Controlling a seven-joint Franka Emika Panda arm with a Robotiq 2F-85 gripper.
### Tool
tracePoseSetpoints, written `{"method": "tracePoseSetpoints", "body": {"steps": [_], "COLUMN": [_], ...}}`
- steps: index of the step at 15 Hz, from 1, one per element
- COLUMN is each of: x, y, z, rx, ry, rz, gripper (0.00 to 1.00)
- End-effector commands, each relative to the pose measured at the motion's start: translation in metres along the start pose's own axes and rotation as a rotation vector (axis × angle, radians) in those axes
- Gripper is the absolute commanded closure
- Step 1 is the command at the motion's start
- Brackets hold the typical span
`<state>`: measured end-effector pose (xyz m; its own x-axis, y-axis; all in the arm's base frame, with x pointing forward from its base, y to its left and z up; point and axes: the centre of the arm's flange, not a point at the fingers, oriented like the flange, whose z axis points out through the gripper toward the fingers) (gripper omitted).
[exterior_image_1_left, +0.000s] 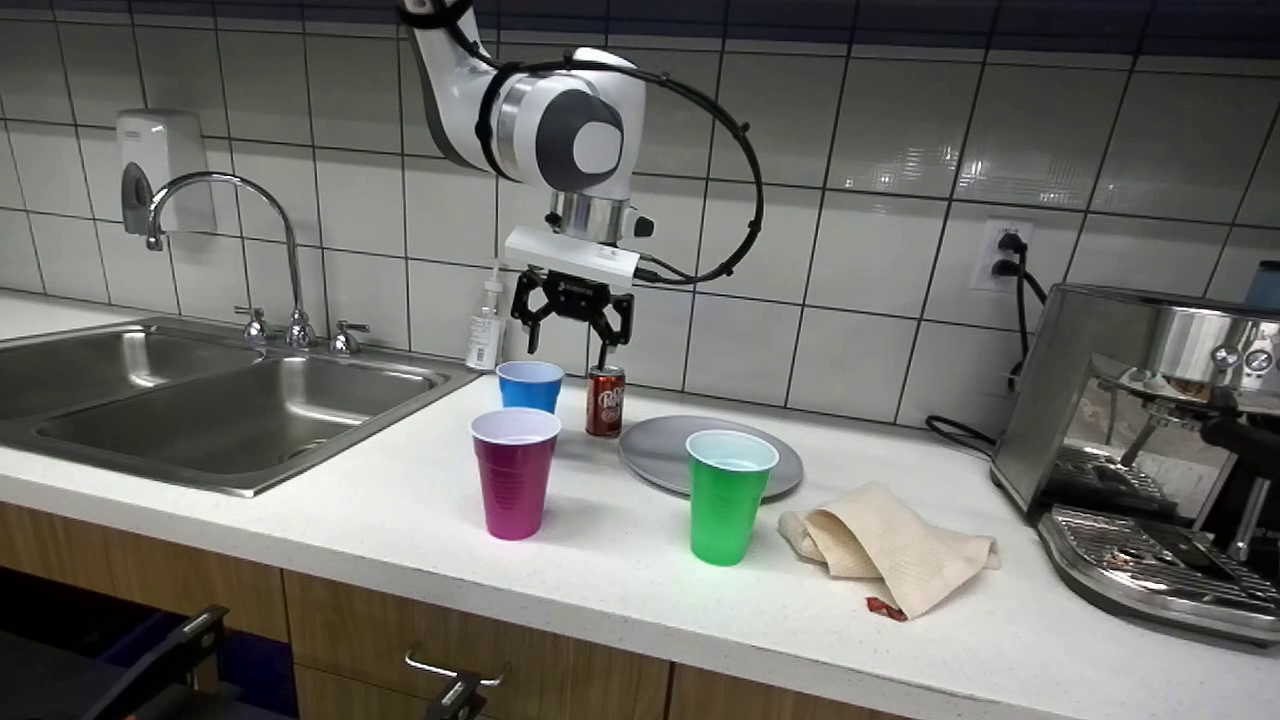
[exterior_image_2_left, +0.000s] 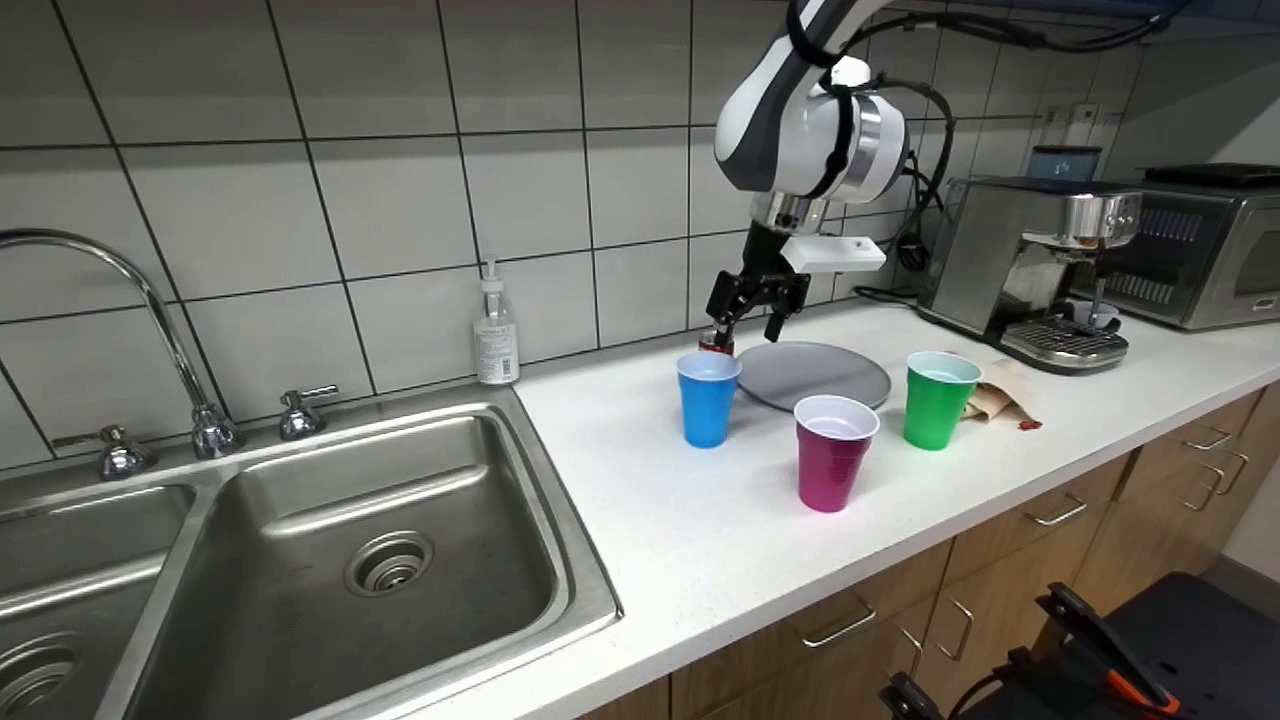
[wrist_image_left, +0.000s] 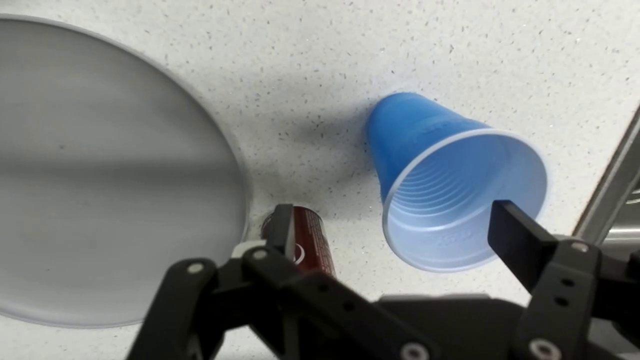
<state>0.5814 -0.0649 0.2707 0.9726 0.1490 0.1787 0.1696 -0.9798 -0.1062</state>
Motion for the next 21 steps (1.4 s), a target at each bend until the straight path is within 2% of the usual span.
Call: {"method": "tracePoseSetpoints", "body": {"steps": [1,21], "x": [0.0,0.0058], "y": [0.0,-0.0008], "z": [0.0,0.0077], "rx": [0.0,0.005], "ry": [0.0,-0.008], "rz": [0.0,-0.007], "gripper": [0.0,0.0]}}
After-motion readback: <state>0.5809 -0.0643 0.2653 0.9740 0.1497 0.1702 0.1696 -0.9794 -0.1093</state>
